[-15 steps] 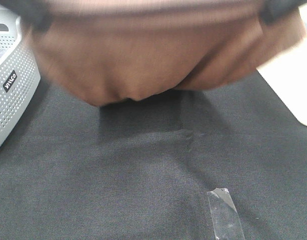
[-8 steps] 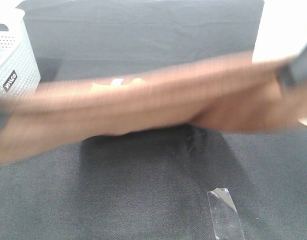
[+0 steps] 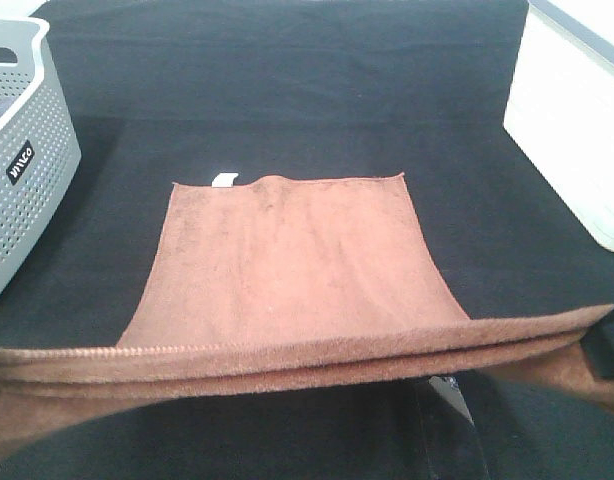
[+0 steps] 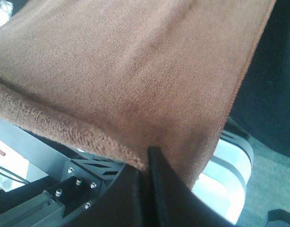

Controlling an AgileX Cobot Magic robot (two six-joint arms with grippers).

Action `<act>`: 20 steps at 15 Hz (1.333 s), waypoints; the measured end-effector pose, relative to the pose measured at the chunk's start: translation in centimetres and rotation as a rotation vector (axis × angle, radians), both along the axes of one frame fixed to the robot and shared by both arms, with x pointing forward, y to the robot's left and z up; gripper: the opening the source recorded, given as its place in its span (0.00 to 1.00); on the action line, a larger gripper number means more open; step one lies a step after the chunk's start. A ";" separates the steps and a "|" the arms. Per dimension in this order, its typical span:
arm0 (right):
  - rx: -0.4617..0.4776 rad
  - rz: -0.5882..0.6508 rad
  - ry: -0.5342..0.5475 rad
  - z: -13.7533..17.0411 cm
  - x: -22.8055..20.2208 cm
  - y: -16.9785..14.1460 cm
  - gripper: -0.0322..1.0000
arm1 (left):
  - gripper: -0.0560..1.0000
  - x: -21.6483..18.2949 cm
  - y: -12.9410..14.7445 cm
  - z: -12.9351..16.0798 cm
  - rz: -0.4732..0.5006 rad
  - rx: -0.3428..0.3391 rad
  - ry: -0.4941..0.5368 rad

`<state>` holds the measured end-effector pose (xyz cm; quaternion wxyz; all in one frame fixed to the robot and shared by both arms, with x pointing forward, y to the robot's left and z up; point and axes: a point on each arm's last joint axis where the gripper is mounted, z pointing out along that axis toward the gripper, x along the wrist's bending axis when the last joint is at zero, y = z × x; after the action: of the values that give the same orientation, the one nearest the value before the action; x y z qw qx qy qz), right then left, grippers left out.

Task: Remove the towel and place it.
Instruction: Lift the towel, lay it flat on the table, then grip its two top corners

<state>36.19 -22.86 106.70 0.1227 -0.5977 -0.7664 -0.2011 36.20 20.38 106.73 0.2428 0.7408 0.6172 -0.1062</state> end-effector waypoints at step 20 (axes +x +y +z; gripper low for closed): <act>-0.080 0.056 0.476 -10.3 2.5 0.8 0.03 | 0.05 1.3 -1.6 -10.1 -0.083 0.120 0.482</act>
<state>38.67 -22.07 96.43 0.2817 -0.6110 -0.7395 -0.0206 37.53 18.76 96.62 0.0396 0.7319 0.6315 -0.2528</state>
